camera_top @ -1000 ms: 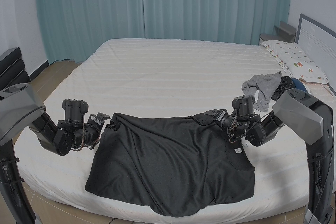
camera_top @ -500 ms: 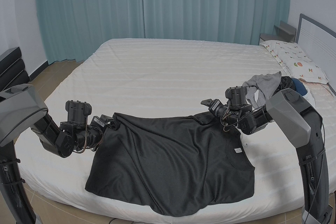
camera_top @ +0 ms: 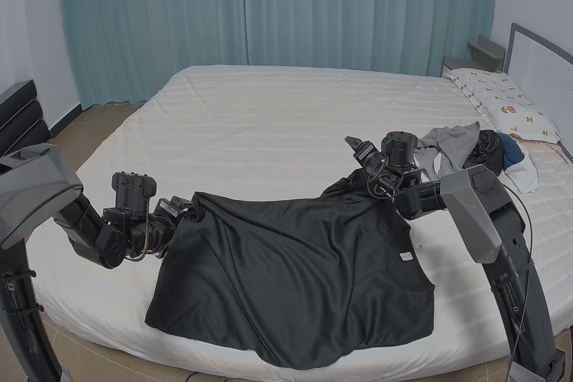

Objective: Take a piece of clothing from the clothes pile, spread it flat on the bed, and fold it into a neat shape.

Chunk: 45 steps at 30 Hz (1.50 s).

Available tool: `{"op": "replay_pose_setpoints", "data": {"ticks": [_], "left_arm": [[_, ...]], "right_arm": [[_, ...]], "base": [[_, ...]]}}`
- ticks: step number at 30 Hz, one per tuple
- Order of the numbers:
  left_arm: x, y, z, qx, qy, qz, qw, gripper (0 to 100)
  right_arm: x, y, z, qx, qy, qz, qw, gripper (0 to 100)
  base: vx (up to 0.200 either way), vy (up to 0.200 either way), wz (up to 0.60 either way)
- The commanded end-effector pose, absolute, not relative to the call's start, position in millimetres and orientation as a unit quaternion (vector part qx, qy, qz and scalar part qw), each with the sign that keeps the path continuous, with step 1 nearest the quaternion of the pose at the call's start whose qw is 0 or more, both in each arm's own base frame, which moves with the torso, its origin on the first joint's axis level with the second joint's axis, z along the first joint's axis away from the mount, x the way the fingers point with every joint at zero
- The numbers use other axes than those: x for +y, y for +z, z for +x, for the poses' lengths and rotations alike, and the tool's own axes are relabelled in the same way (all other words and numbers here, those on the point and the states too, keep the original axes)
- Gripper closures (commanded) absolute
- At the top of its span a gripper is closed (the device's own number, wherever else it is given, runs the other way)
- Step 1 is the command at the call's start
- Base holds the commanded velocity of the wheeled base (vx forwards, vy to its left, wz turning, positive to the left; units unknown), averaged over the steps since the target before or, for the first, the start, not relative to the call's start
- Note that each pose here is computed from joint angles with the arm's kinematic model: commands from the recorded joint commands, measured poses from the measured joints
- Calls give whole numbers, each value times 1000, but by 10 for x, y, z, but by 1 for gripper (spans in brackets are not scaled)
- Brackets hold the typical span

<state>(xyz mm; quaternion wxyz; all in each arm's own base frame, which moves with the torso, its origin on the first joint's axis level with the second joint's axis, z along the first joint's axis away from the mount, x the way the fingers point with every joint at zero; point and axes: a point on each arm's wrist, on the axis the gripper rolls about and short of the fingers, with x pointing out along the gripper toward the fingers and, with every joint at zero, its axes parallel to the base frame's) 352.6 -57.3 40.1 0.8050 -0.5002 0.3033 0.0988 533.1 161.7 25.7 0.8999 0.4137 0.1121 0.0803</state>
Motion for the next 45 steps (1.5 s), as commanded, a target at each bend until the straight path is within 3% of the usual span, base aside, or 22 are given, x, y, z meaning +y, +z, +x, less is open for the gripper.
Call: {"op": "replay_pose_setpoints", "data": {"ticks": [1,7,17,33,34,45], "left_arm": [[-558,381,3552,302,101,-501,804,0],[-543,397,3566,294,98,-502,807,0],[-524,410,3585,286,96,-505,809,0],[-360,313,3911,253,118,-483,830,0],[-349,298,3930,252,120,-477,833,0],[-386,260,4290,219,114,-415,876,0]], "right_arm": [[1444,185,5420,65,69,391,915,0],[1203,256,5465,70,52,386,918,0],[781,6,5288,178,56,353,917,0],[868,-198,5221,227,87,310,919,0],[868,-206,5218,231,87,309,918,100],[891,-271,5208,228,96,282,927,100]], "base": [[0,0,0],[0,0,0],[0,0,0],[0,0,0],[0,0,0],[0,0,0]]}}
